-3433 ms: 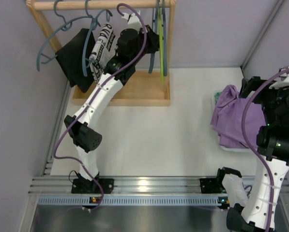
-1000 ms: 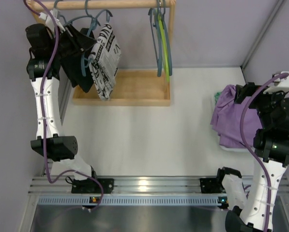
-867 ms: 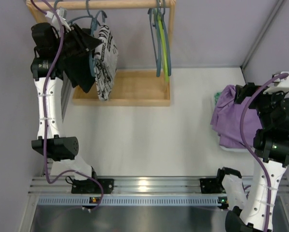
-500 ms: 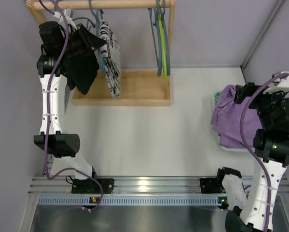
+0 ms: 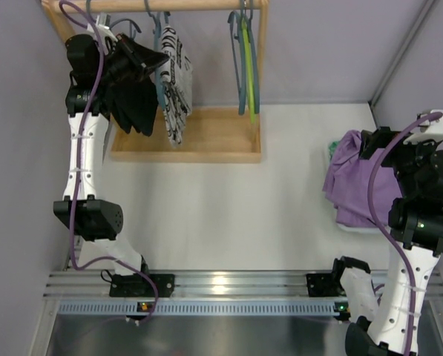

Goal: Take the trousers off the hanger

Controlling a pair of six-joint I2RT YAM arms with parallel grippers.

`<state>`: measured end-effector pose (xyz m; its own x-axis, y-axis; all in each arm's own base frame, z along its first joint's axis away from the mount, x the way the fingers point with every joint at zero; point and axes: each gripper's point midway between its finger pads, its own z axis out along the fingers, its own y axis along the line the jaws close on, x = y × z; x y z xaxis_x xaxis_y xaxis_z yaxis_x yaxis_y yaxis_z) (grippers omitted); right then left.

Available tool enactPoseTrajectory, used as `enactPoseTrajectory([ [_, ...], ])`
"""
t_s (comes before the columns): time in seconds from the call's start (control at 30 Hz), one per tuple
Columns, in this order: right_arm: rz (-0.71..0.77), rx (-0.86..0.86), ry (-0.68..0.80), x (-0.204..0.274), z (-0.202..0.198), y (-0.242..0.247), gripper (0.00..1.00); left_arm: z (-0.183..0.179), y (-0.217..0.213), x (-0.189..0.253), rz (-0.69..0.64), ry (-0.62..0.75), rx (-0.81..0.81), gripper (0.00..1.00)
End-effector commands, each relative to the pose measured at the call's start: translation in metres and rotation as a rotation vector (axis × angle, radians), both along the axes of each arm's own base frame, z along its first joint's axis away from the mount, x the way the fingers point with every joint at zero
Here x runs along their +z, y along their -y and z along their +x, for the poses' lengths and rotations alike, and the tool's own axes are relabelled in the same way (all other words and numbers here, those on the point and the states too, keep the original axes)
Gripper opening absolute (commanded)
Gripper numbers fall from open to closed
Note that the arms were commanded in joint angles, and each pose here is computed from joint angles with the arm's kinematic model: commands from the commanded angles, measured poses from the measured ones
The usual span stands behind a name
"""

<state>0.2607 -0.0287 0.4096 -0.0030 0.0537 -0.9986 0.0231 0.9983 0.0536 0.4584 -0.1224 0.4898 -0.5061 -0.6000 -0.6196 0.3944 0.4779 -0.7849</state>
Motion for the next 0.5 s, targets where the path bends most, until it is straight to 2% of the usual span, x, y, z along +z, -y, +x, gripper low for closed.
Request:
enactPoseTrajectory([
  [0.0, -0.018, -0.003, 0.03, 0.008, -0.004, 0.001, 0.99, -0.044, 0.005, 0.108, -0.099, 0.36, -0.018, 0.0],
  [0.23, -0.019, 0.001, 0.038, 0.008, -0.005, 0.0, 0.99, -0.077, 0.003, 0.157, -0.169, 0.484, -0.012, 0.0],
  [0.47, -0.018, 0.007, 0.039, 0.008, -0.005, -0.001, 0.99, -0.097, 0.005, 0.16, -0.188, 0.499, -0.03, 0.0],
])
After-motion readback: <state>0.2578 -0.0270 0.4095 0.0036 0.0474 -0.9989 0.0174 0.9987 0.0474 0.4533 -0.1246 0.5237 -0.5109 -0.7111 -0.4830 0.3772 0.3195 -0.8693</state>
